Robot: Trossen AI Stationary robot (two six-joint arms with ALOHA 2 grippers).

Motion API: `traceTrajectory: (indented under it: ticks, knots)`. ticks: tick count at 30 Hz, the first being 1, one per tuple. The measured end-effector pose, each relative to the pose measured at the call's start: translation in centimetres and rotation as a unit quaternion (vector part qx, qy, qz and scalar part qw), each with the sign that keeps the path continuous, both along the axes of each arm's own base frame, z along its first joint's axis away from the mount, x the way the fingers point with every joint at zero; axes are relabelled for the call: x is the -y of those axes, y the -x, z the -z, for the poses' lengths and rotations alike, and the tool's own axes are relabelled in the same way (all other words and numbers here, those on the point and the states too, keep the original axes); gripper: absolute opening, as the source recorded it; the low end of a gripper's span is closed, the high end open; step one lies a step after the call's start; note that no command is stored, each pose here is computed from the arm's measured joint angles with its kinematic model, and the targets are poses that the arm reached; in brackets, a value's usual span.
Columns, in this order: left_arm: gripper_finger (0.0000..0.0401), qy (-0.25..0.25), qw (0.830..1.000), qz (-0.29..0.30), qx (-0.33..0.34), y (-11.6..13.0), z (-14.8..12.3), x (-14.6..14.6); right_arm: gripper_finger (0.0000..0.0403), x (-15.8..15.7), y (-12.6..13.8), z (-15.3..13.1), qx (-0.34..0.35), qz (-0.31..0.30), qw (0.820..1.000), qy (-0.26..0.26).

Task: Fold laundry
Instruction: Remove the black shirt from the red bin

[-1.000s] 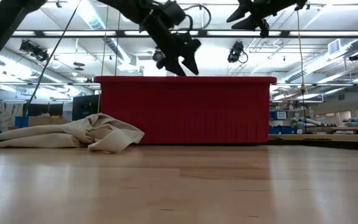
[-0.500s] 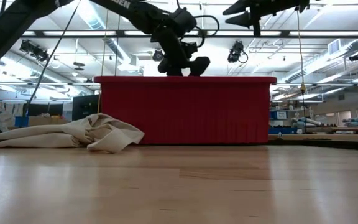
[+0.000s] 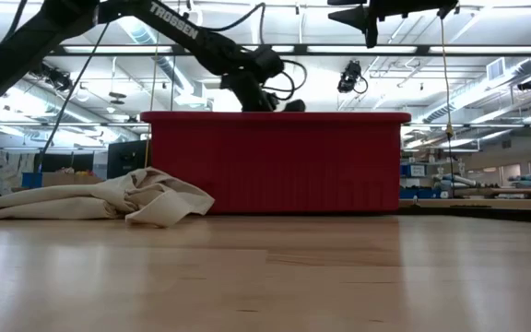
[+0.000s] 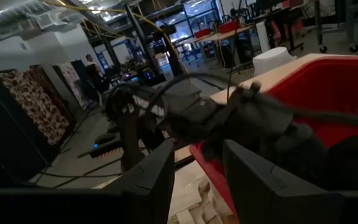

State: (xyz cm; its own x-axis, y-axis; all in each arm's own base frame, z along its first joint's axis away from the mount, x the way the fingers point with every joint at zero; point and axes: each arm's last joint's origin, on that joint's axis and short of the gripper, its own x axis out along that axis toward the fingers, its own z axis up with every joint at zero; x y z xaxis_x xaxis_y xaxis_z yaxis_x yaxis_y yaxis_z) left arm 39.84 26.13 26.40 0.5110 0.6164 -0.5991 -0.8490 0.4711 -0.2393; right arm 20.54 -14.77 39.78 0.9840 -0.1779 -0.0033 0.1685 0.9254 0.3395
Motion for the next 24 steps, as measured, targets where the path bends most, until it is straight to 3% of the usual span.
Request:
traceTrajectory:
  ticks: [5,12,19,24]
  knots:
    - [0.0286,0.018,0.998,0.034,0.046,-0.1,-2.2,1.1,0.0145,-0.1,0.0,0.0,0.000,-0.002,1.000,0.004]
    - [0.0275,-0.007,1.000,0.017,0.020,0.2,-5.3,1.8,0.0145,0.3,0.2,-0.1,0.001,0.009,1.000,0.009]
    - [0.0280,-0.114,0.990,0.003,-0.079,0.2,-8.6,3.5,0.0145,0.8,0.6,0.0,0.001,0.024,1.000,0.009]
    - [0.0282,-0.081,0.994,-0.026,-0.065,0.2,-7.1,2.0,0.0145,1.0,0.7,-0.1,0.001,0.027,1.000,0.010]
